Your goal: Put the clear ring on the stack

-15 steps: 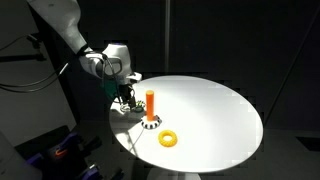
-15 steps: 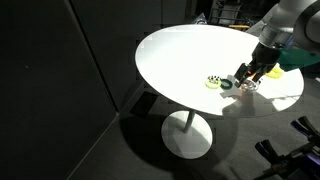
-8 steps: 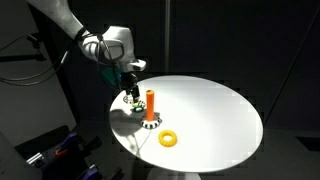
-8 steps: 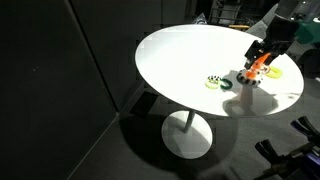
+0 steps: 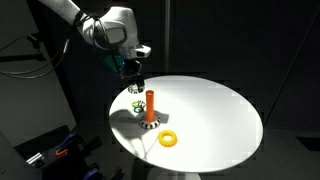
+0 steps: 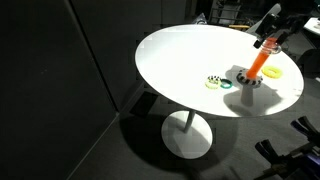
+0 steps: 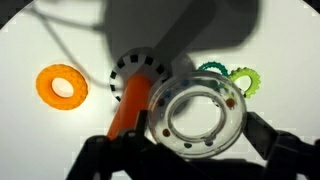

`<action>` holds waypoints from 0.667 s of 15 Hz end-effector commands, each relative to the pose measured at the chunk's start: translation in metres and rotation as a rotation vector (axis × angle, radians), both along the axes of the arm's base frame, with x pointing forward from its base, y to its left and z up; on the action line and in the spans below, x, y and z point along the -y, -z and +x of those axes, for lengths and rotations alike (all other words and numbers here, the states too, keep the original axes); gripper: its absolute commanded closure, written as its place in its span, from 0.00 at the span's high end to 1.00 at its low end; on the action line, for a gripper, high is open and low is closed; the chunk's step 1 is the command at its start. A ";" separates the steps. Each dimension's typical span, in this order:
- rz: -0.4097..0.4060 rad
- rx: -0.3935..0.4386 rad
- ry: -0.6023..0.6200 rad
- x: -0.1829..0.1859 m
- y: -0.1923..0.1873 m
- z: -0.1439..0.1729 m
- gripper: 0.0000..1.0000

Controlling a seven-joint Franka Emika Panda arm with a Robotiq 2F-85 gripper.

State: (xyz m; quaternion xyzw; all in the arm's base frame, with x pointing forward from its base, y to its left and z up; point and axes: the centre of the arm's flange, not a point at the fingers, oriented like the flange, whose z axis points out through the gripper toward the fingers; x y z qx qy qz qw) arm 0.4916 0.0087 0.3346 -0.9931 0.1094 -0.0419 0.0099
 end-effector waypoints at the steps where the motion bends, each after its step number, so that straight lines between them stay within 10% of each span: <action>1: -0.005 0.004 0.017 0.015 -0.028 0.005 0.70; 10: 0.001 -0.009 0.094 0.048 -0.038 0.020 0.70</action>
